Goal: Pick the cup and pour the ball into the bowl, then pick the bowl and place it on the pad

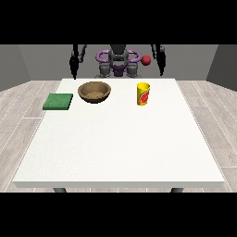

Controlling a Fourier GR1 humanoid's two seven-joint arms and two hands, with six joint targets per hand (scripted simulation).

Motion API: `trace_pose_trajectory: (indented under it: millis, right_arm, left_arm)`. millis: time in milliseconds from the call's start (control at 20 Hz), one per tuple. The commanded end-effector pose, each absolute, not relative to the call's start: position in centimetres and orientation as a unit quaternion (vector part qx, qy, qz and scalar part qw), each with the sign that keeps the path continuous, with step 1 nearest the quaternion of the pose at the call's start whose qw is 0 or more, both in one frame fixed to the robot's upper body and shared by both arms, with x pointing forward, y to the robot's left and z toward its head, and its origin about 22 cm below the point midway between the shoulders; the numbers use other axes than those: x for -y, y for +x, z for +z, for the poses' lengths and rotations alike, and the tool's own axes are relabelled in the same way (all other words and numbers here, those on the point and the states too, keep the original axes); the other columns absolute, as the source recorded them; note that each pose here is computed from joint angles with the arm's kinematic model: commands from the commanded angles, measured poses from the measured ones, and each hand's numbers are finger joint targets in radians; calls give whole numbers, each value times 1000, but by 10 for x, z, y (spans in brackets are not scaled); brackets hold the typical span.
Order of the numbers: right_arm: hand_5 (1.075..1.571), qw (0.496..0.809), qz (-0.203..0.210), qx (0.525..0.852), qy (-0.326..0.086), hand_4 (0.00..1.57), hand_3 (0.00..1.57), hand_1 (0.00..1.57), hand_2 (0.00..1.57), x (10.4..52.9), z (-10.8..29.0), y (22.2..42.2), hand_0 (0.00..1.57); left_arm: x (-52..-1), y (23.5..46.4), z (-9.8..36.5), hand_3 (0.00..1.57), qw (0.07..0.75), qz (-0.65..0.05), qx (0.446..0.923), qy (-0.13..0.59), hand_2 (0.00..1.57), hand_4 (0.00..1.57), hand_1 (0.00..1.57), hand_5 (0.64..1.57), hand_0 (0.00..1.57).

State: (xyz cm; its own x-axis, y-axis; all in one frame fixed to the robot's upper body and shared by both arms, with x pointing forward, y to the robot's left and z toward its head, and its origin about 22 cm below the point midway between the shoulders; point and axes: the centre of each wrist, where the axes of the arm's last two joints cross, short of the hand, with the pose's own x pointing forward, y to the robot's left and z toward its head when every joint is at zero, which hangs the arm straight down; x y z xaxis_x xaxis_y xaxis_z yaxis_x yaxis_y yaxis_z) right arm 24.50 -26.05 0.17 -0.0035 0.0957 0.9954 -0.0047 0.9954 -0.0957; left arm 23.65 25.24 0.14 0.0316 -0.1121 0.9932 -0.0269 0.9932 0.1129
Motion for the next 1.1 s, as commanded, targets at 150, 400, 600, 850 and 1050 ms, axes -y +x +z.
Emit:
trace_pose_trajectory:
  millis: [150,400,600,850,1050]
  right_arm:
    - [1568,699,45,713,-43,0,0,0,0,268,26,246,0]
    - [1568,716,-47,696,-24,0,0,0,0,267,1,228,0]
    - [1567,676,-36,736,-22,0,0,0,0,292,21,235,0]
    - [1566,660,-30,750,-10,0,0,0,0,262,26,248,0]
    - [1563,617,-8,787,11,0,0,0,0,255,17,257,0]
  left_arm:
    - [-262,237,28,0,704,-46,706,62,0,0,0,1524,0]
    - [-207,205,25,0,696,31,709,-107,0,0,0,1530,0]
    - [-183,202,38,0,657,34,748,-86,0,0,0,1511,0]
    - [-189,211,55,0,612,-4,789,-50,0,0,0,1453,0]
    - [-197,247,63,0,579,-17,815,-17,0,0,0,1376,0]
